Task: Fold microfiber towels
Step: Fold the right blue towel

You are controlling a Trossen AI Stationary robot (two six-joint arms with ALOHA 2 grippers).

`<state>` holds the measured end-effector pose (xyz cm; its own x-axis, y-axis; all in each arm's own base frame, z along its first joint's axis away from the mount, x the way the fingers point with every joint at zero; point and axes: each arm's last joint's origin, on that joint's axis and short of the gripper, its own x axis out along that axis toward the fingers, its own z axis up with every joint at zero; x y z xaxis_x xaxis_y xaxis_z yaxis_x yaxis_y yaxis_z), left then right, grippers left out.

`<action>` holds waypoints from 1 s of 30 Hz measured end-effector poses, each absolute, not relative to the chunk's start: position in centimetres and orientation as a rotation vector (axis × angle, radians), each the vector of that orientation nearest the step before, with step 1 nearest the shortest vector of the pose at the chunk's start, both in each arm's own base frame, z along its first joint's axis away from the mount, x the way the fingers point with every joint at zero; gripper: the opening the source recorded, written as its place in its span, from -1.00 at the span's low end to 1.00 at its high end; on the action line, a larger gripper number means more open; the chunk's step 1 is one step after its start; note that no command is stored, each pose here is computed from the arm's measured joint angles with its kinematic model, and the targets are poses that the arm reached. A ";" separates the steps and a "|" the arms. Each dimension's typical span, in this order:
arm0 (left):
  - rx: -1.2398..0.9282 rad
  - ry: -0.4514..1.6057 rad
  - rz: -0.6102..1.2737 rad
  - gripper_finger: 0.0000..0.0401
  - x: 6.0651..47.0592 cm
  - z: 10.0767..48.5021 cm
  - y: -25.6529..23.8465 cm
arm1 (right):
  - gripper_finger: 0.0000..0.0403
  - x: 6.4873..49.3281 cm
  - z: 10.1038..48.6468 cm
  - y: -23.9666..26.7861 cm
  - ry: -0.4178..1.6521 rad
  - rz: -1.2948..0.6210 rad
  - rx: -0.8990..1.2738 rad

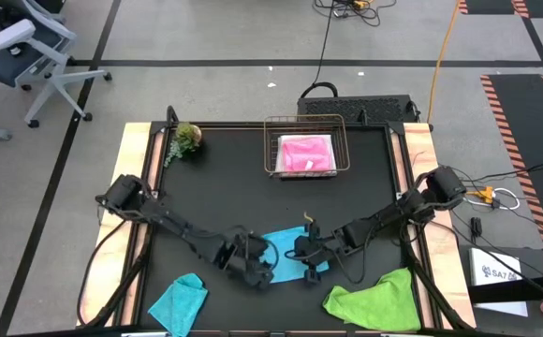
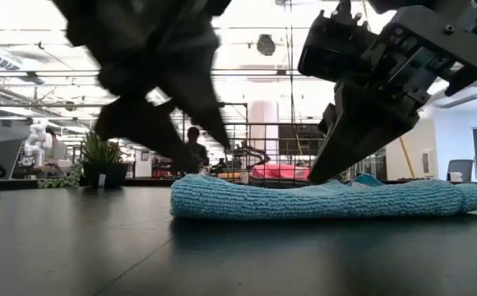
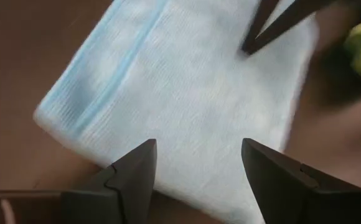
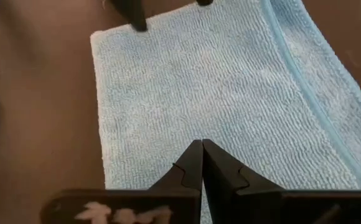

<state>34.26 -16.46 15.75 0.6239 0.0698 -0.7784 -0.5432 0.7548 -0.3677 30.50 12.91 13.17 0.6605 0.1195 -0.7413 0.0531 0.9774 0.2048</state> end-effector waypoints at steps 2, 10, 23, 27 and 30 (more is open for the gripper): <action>-0.630 0.832 0.403 0.19 34.1 14.9 -17.0 | -1.00 30.6 13.2 12.6 0.851 0.031 0.215; -0.628 0.862 0.493 0.19 34.4 12.9 -16.4 | -1.00 31.1 13.1 11.0 0.861 -0.006 0.207; -0.616 0.886 0.591 0.19 35.6 12.6 -12.5 | -1.00 30.9 12.3 7.0 1.008 -0.075 0.069; -0.614 0.890 0.594 0.19 35.8 12.6 -12.0 | -1.00 31.2 12.5 5.9 1.003 -0.078 0.088; -0.662 0.888 0.606 0.19 35.7 12.9 -11.8 | -1.00 31.0 13.2 5.7 0.988 -0.094 0.110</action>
